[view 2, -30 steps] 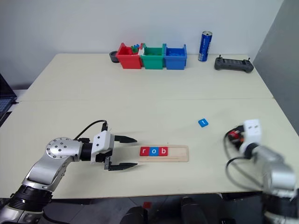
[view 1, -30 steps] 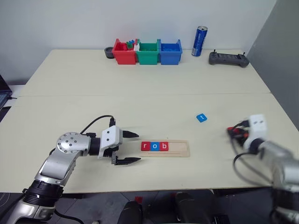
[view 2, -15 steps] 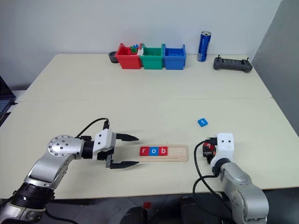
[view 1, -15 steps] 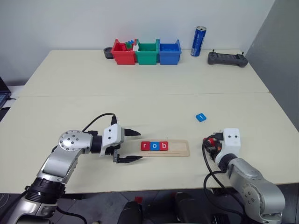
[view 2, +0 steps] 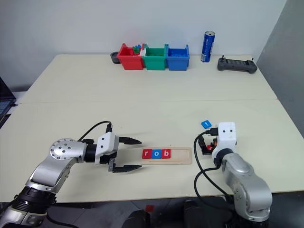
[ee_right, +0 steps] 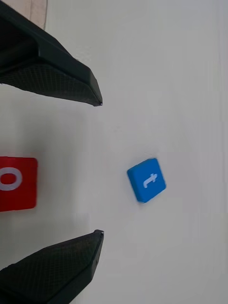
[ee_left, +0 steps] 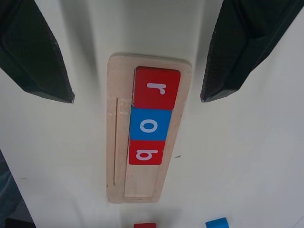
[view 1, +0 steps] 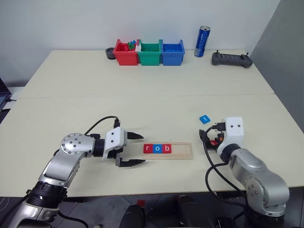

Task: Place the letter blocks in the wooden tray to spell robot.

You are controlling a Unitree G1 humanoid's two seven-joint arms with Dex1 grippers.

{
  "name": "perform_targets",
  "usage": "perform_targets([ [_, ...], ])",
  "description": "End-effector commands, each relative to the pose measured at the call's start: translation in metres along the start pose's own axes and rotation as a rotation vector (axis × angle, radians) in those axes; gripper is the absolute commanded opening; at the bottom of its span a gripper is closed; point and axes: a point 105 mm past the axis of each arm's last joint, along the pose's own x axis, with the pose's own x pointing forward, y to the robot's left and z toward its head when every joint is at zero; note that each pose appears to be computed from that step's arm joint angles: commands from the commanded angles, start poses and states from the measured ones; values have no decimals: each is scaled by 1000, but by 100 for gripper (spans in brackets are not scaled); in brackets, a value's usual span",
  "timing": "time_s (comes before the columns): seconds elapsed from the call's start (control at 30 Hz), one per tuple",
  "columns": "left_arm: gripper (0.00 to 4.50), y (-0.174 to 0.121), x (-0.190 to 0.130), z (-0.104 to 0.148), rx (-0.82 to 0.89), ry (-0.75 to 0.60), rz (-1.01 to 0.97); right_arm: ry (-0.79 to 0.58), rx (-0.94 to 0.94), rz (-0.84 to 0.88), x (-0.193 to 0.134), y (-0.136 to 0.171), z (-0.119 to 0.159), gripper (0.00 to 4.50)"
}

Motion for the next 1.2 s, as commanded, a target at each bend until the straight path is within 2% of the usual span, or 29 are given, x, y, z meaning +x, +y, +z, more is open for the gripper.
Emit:
perform_targets([
  [0.03,450,1,0,6,28,-10,7,-15,-147,241,-7,5,15,447],
  [0.17,450,1,1,5,29,-13,8,88,-374,517,-19,5,4,447],
  [0.23,450,0,2,5,29,-13,8,134,-476,579,-21,0,-5,447],
  [0.53,450,-1,0,3,27,-10,11,243,-624,671,-3,-33,-20,447],
  [0.8,450,-2,1,6,30,-11,13,330,-620,736,3,-42,-31,447],
  [0.9,450,-1,1,8,31,-10,15,344,-614,739,3,-43,-32,386],
  [1.13,450,-1,0,9,30,-7,16,314,-615,758,2,-38,-24,156],
  [1.2,450,-1,0,8,28,-5,16,262,-595,791,0,-24,-12,141],
])
